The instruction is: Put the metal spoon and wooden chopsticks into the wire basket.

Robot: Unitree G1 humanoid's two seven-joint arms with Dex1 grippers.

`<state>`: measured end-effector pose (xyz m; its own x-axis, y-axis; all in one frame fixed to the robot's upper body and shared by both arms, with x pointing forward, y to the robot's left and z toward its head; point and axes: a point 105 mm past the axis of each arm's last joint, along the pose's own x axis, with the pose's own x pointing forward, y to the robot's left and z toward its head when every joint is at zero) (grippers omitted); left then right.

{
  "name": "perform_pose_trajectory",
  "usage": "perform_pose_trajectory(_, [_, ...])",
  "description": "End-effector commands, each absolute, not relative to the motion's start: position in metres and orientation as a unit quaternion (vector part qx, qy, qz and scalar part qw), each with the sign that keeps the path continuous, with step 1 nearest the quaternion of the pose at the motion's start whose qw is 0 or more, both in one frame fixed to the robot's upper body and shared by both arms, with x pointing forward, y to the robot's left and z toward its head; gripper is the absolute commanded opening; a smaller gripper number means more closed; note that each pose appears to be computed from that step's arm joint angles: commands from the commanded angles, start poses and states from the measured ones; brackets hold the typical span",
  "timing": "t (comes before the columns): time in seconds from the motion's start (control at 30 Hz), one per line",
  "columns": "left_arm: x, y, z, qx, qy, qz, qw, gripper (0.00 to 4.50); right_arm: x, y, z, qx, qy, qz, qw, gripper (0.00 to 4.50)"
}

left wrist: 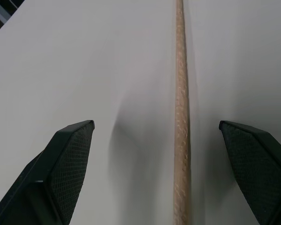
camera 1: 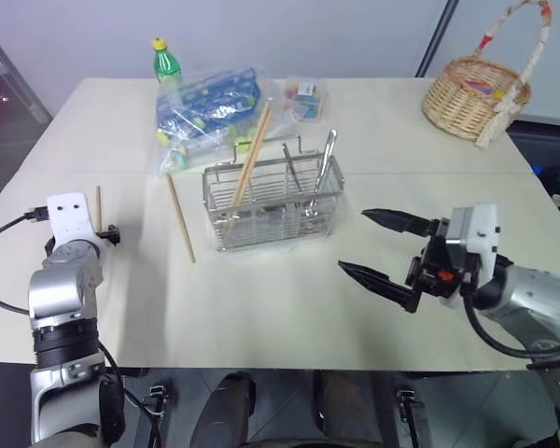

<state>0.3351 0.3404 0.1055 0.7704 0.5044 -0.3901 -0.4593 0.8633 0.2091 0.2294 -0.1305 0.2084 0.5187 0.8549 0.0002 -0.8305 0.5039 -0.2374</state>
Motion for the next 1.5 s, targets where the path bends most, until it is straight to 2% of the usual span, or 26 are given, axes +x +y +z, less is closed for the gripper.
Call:
perform_pose_trajectory(0.03, [0.326,0.348,0.098,0.062,0.238,0.276,0.929,3.96,0.222,-0.122,0.221,-0.11,-0.094,0.497,0.855,4.5])
perform_pose_trajectory(0.1, [0.324,0.348,0.096,0.059,0.239,0.28,0.928,3.27,0.222,-0.122,0.222,-0.109,-0.096,0.497,0.855,4.5])
perform_pose_trajectory(0.23, [0.319,0.349,0.094,0.058,0.24,0.288,0.925,1.14,0.222,-0.123,0.225,-0.109,-0.099,0.495,0.856,4.5])
perform_pose_trajectory(0.3, [0.317,0.35,0.093,0.056,0.242,0.291,0.924,0.3,0.223,-0.123,0.227,-0.106,-0.102,0.495,0.856,4.5])
perform_pose_trajectory(0.33, [0.316,0.35,0.092,0.056,0.243,0.292,0.923,0.07,0.222,-0.123,0.228,-0.105,-0.103,0.496,0.856,4.5])
perform_pose_trajectory(0.57, [0.31,0.356,0.089,0.054,0.249,0.304,0.918,0.07,0.221,-0.12,0.236,-0.081,-0.119,0.501,0.854,4.5])
perform_pose_trajectory(0.73, [0.322,0.351,0.103,0.09,0.205,0.273,0.935,0.07,0.22,-0.12,0.235,-0.071,-0.118,0.503,0.853,4.5])
perform_pose_trajectory(0.83, [0.34,0.338,0.131,0.106,0.128,0.224,0.96,0.07,0.22,-0.12,0.234,-0.071,-0.115,0.503,0.853,4.5])
perform_pose_trajectory(0.9, [0.354,0.326,0.162,0.09,0.052,0.169,0.98,0.07,0.22,-0.12,0.234,-0.07,-0.114,0.503,0.854,4.5])
perform_pose_trajectory(1.07, [0.369,0.302,0.229,0.056,-0.102,0.041,0.992,0.07,0.22,-0.119,0.233,-0.072,-0.114,0.502,0.854,4.5])
perform_pose_trajectory(1.13, [0.368,0.287,0.257,0.043,-0.16,-0.021,0.986,0.07,0.22,-0.119,0.233,-0.073,-0.115,0.5,0.855,4.5])
perform_pose_trajectory(1.3, [0.357,0.259,0.305,0.007,-0.247,-0.156,0.956,0.07,0.222,-0.117,0.233,-0.071,-0.117,0.494,0.859,4.5])
perform_pose_trajectory(1.5, [0.35,0.234,0.334,-0.06,-0.293,-0.271,0.915,0.07,0.223,-0.116,0.232,-0.07,-0.117,0.489,0.861,4.5])
